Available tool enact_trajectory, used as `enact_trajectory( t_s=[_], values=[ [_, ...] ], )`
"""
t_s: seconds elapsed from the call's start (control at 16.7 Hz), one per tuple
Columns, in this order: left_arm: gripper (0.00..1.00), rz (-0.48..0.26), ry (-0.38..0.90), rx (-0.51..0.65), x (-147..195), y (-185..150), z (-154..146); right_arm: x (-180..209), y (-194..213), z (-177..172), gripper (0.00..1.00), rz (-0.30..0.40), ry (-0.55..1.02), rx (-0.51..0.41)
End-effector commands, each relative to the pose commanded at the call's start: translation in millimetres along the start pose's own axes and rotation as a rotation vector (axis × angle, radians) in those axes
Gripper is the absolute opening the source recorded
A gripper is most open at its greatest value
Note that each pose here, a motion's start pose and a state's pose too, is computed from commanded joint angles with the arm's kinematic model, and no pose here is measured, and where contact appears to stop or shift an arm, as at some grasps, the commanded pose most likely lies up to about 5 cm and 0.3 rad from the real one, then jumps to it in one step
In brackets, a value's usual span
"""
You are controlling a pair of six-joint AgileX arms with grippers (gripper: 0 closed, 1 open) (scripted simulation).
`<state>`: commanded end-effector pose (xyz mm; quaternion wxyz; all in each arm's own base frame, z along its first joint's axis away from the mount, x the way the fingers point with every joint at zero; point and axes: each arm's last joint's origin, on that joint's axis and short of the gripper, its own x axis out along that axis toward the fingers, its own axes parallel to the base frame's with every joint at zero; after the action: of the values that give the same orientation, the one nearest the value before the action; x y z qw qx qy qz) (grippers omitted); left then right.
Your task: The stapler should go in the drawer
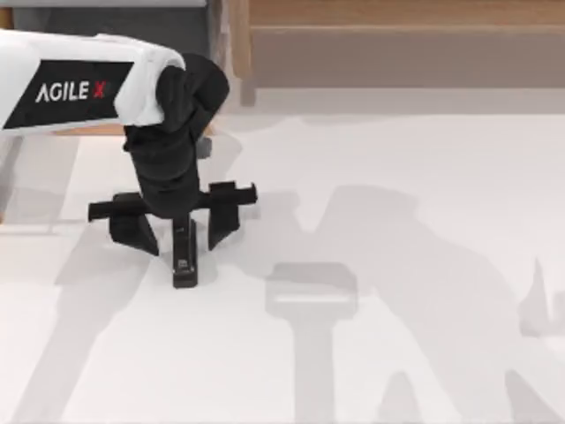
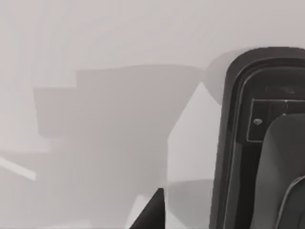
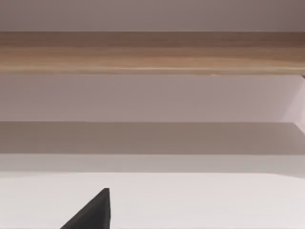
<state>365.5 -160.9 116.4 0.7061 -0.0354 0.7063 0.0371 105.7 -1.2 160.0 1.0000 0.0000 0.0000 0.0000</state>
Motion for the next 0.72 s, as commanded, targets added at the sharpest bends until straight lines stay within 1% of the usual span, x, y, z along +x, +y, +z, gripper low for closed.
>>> enact_trajectory(
  t_s=[0.36,0.42,0.72],
  values=[
    [0.02,0.0,0.0,0.0,0.0,0.0,0.0,0.0,0.0,0.0,1.0,0.0,0.0,0.0],
    [0.0,0.0,0.0,0.0,0.0,0.0,0.0,0.0,0.0,0.0,1.0,0.0,0.0,0.0],
    [0.0,0.0,0.0,0.0,0.0,0.0,0.0,0.0,0.0,0.0,1.0,0.0,0.0,0.0]
  ],
)
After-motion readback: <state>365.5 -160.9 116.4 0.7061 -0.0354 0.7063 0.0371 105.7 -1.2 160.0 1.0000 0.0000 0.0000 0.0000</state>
